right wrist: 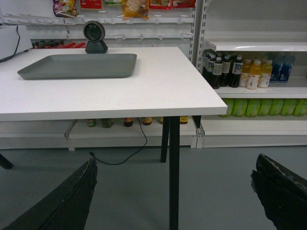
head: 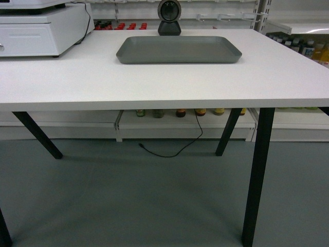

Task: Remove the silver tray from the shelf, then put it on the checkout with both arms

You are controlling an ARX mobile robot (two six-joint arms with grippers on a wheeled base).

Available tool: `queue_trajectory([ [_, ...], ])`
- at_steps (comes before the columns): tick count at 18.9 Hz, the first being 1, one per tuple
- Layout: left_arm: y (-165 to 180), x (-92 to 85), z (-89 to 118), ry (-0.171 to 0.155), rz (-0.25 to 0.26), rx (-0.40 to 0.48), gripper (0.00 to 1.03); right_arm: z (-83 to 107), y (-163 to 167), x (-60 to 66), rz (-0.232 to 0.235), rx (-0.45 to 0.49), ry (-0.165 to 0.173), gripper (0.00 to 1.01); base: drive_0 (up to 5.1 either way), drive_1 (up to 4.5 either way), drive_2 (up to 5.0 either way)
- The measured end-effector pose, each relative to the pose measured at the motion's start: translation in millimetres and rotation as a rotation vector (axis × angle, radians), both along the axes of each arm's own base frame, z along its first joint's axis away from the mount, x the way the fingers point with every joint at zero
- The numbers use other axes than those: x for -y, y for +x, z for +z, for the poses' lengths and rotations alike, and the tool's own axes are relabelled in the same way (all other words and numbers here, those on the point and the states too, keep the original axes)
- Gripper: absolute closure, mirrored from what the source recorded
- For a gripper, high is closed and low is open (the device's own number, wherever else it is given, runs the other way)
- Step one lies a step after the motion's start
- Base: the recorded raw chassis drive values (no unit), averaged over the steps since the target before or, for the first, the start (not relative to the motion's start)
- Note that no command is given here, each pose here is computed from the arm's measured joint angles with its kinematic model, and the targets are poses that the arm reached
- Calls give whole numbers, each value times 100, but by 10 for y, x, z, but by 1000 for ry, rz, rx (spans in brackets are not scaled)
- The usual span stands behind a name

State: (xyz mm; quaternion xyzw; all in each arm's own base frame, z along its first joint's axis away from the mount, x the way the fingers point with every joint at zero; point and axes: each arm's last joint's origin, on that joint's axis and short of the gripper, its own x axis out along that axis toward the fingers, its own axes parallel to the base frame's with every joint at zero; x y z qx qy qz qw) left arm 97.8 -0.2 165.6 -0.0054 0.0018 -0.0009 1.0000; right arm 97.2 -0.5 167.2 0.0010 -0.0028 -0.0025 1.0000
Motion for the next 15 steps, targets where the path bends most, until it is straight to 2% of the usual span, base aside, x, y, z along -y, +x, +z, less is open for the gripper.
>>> queue_trajectory([
  [15,0,0,-1,1,0,-1,5,0,0,0,1,0,-1,3,0,0,0],
])
